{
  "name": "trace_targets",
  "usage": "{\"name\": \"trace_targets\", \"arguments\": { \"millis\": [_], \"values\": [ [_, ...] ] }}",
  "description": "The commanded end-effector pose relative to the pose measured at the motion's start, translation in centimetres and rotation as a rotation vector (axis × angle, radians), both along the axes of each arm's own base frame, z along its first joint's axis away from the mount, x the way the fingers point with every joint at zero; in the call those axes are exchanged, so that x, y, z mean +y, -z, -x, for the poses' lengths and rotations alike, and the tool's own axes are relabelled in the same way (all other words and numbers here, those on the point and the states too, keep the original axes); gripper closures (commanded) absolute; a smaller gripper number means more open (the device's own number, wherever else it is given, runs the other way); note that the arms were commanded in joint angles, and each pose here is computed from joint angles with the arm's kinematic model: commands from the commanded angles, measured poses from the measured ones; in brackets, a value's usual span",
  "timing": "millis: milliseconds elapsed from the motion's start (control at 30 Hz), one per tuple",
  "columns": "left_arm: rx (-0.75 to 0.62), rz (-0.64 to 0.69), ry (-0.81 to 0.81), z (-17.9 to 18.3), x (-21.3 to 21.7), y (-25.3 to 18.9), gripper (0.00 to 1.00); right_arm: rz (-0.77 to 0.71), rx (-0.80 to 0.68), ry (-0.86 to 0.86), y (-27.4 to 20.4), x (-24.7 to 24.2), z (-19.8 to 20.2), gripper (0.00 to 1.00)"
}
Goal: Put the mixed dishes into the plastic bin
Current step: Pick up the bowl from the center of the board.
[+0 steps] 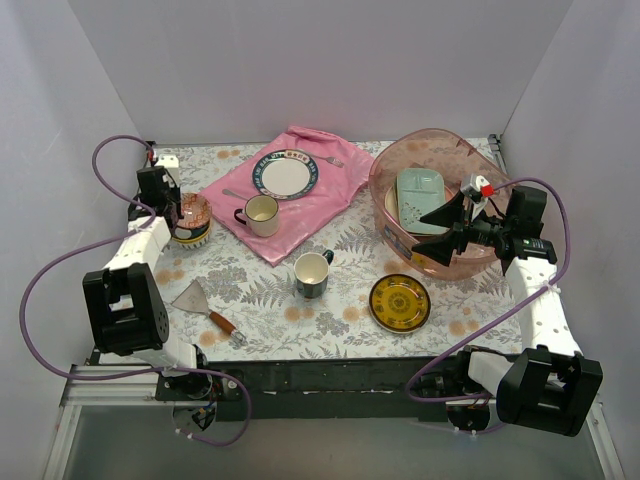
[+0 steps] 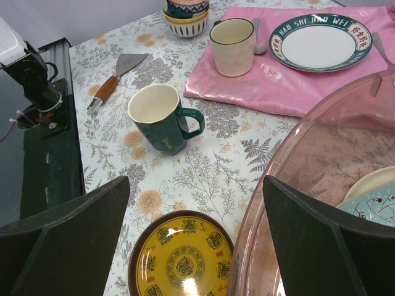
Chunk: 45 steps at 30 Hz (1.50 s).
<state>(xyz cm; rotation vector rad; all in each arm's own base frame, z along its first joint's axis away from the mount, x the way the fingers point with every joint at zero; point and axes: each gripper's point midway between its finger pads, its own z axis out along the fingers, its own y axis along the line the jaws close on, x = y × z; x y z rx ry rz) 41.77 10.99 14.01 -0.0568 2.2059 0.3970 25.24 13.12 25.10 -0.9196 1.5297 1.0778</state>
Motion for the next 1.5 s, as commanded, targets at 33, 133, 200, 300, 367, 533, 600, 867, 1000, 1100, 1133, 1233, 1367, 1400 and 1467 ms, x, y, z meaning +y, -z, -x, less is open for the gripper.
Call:
{"name": "trace_targets", "arguments": {
  "millis": [33,133,200,300,367,533,600,867,1000,1100,1133,1233,1367,1400,1467],
  "values": [
    [-0.113,-0.01,-0.004,-0.5,0.0,-4.0,1.0,-0.003,-0.04,-0.016,-0.9,0.1,0.3,0.04],
    [-0.137,-0.022,-0.017,0.0,0.1,-4.8,1.0,-0.002,-0.04,-0.015,-0.9,0.1,0.3,0.04],
    [-0.15,-0.028,-0.025,0.4,0.2,-5.1,1.0,-0.003,-0.038,-0.016,-0.9,0.1,0.3,0.04],
    [-0.175,-0.033,-0.032,1.0,0.2,-5.9,1.0,-0.003,-0.041,-0.016,-1.0,0.1,0.3,0.04],
    [-0.195,-0.035,-0.034,1.3,0.2,-6.5,1.0,-0.004,-0.041,-0.018,-1.0,0.1,0.3,0.04],
    [-0.21,-0.032,-0.04,1.8,0.1,-6.7,1.0,-0.002,-0.043,-0.016,-1.0,0.1,0.3,0.04],
    [-0.221,-0.031,-0.042,1.9,0.1,-7.2,1.0,-0.002,-0.043,-0.016,-1.0,0.1,0.3,0.04],
    [-0.265,-0.015,-0.057,1.8,0.0,-9.0,1.0,-0.003,-0.046,-0.018,-1.0,0.1,0.4,0.04],
    [-0.257,0.004,-0.057,1.7,-0.2,-8.5,1.0,-0.002,-0.046,-0.016,-1.0,0.1,0.4,0.04],
    [-0.247,0.023,-0.053,1.6,-0.4,-8.0,1.0,-0.001,-0.047,-0.017,-1.0,0.1,0.4,0.04],
    [-0.244,0.031,-0.05,1.5,-0.5,-7.9,1.0,-0.001,-0.049,-0.017,-1.0,0.1,0.4,0.04],
    [-0.253,0.084,-0.055,1.3,-0.7,-8.0,1.0,0.0,-0.048,-0.016,-1.1,0.1,0.3,0.04],
    [-0.262,0.128,-0.065,1.2,-0.6,-8.3,1.0,0.001,-0.048,-0.014,-1.0,0.1,0.3,0.04],
    [-0.265,0.132,-0.068,1.2,-0.5,-8.4,1.0,0.001,-0.045,-0.014,-0.9,0.1,0.3,0.04],
    [-0.273,0.143,-0.08,1.3,-0.4,-8.6,1.0,0.002,-0.047,-0.013,-0.9,0.1,0.3,0.04]
  ]
}}
